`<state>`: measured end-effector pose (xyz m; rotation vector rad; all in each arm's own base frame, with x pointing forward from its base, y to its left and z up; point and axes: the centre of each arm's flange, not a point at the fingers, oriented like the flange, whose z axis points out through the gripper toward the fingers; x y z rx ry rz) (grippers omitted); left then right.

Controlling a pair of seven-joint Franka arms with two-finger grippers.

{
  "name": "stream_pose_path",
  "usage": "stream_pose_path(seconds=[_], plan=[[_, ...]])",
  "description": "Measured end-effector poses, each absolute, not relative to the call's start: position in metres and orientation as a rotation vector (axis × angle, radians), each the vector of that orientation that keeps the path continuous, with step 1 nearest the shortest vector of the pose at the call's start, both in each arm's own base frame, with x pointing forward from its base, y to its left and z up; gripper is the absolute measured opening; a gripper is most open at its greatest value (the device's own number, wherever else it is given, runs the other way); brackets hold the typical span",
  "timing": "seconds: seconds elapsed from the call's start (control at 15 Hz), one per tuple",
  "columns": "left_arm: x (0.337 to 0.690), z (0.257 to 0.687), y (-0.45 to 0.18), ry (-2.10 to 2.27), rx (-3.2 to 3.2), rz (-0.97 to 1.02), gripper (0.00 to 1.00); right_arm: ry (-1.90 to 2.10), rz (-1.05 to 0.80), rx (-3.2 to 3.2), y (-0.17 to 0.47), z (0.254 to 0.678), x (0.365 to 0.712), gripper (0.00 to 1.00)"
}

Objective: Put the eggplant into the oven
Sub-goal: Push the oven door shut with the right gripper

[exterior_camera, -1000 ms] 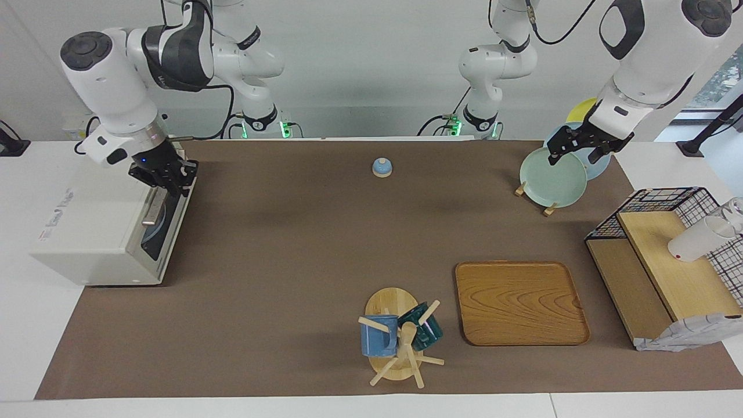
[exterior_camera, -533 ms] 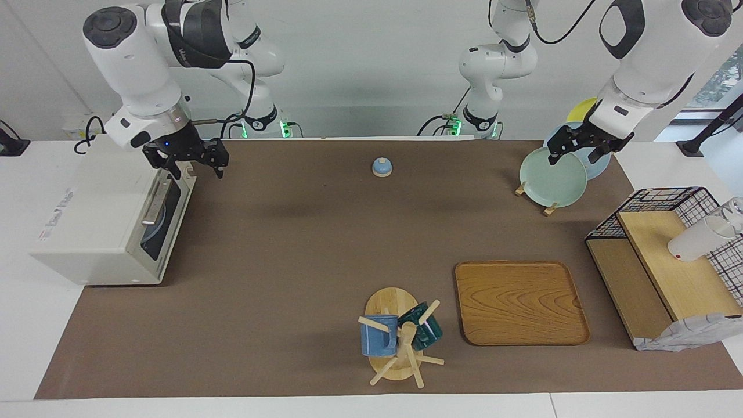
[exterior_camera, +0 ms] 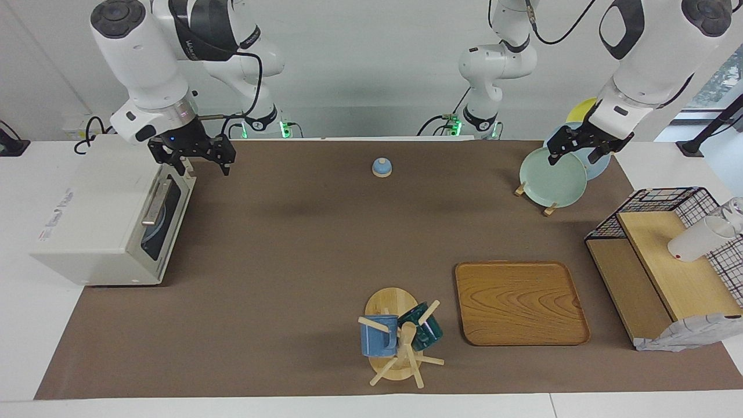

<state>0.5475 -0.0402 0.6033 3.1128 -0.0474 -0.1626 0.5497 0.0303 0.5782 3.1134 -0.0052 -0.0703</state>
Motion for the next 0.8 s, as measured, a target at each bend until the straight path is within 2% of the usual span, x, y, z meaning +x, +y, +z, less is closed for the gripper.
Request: stream_pose_path(seconds=[0.8], plan=[[0.547,0.603,-0.040,-0.047,3.113,-0.163,1.00,-0.049,-0.140,3.109,0.016,0.578,0.545,1.00]])
